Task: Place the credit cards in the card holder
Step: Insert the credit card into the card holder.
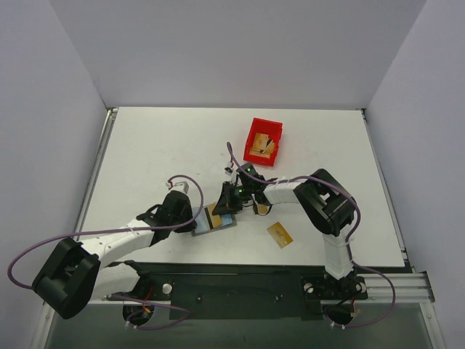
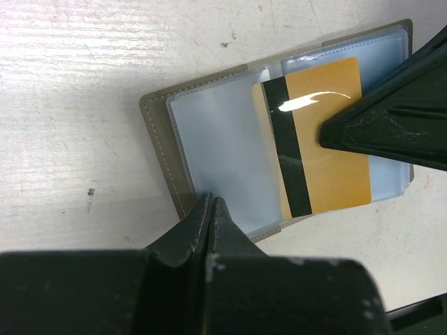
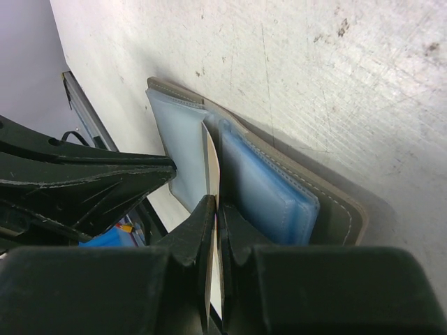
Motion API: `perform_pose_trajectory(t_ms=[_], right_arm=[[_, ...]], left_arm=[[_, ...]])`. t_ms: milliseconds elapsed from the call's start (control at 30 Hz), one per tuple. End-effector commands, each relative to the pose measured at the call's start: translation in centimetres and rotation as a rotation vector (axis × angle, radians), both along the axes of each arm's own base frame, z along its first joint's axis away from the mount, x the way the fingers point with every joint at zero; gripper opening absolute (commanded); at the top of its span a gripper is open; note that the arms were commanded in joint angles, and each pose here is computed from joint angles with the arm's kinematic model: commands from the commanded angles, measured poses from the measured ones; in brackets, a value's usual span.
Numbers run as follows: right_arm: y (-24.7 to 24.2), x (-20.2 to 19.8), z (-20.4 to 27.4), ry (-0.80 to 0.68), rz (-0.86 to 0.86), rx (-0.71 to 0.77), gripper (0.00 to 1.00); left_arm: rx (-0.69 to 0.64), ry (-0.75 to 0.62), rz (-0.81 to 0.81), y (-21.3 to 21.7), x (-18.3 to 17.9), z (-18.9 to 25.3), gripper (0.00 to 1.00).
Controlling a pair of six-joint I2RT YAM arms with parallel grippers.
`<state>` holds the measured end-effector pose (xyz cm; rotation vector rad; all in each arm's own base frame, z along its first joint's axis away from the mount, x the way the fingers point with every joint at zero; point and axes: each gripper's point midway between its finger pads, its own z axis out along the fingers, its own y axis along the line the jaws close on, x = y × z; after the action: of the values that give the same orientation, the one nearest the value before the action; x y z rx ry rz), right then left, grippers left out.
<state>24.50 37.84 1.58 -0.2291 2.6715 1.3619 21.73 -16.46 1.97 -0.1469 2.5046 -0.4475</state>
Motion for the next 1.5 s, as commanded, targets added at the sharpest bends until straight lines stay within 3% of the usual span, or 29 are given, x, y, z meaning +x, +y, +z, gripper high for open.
perform_pose_trajectory(t_ms=[0, 467, 1033, 1100, 1367, 1467], right_arm=[[0.6, -0.6, -1.4, 0.03, 0.011, -0.009, 0.0], [1.3, 0.6, -1.6, 0.034, -0.042, 0.004, 0.0], [2.3, -0.7, -2.4, 0.057, -0.008, -0.013, 0.0], [2.2, -0.8, -2.7, 0.061, -0.011, -0.028, 0.0], [1.5, -0.6, -3.8, 0.064, -0.025, -0.077, 0.0], [1.5, -0.7, -3.9, 0.065, -0.025, -0.084, 0.0]], left_arm=[[0.04, 0.016, 0.008, 0.6, 0.0, -0.3, 0.0], [0.043, 0.017, 0.016, 0.9, -0.2, -0.3, 0.0], [0.049, -0.01, 0.039, 0.9, 0.7, 0.7, 0.0], [0.049, -0.026, 0.045, 1.0, 1.1, 1.4, 0.04], [0.046, -0.078, 0.083, 1.7, 2.1, 3.8, 0.34], [0.072, -0.066, 0.104, 2.4, 1.9, 3.6, 0.37]])
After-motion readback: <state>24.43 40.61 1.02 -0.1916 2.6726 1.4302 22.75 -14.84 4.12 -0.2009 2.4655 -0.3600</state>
